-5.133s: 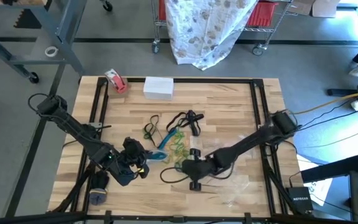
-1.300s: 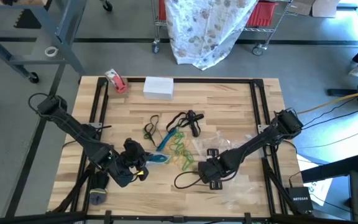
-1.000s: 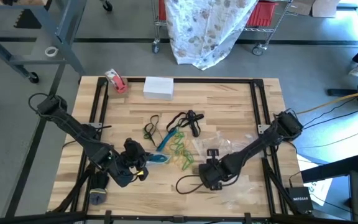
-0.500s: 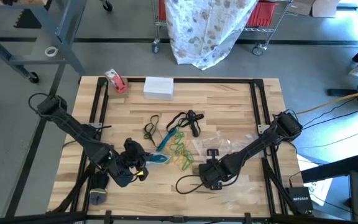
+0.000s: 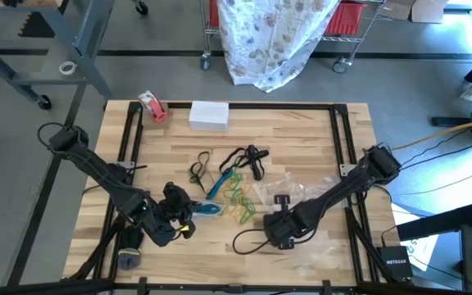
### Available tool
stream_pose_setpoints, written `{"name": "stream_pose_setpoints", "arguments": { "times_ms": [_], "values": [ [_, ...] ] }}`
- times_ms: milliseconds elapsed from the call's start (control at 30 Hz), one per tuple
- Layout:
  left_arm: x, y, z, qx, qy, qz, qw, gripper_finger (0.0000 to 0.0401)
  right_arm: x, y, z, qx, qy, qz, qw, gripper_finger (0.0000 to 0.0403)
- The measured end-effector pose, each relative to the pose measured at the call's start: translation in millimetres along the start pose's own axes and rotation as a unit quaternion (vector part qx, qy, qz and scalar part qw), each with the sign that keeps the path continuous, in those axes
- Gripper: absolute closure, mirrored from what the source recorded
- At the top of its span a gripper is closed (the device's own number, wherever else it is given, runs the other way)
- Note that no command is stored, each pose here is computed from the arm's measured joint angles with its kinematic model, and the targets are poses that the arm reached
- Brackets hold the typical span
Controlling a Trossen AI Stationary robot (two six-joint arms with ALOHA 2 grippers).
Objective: Sort rubber bands
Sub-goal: Put the blue rubber band into the transparent zip bag
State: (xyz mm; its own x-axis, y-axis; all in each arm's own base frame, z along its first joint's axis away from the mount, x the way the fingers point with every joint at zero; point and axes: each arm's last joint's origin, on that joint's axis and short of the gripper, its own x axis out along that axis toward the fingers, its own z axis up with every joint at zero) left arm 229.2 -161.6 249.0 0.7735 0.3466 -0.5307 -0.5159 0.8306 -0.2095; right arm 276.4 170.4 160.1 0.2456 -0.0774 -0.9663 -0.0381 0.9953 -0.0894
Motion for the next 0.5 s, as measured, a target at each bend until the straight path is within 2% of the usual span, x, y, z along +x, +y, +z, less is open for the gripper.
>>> {"name": "stream_pose_setpoints", "arguments": {
  "times_ms": [167,300,400,500],
  "values": [
    [0.0,0.0,0.0,0.002,0.000,0.000,1.000,0.0401,-32.6,-2.2,9.2,0.005,-0.043,0.027,0.999,0.0402],
    [0.0,-0.1,0.0,0.001,0.000,0.000,1.000,0.0401,-61.4,-3.7,22.3,0.000,-0.120,0.031,0.992,0.0402],
    [0.1,-0.4,0.2,-0.002,-0.001,-0.001,1.000,0.0401,-78.2,-1.8,37.7,-0.008,-0.221,0.030,0.975,0.0402],
    [0.1,-0.6,0.4,-0.003,-0.001,-0.002,1.000,0.0401,-91.7,1.0,59.1,-0.019,-0.343,0.029,0.939,0.0402]
  ]
}}
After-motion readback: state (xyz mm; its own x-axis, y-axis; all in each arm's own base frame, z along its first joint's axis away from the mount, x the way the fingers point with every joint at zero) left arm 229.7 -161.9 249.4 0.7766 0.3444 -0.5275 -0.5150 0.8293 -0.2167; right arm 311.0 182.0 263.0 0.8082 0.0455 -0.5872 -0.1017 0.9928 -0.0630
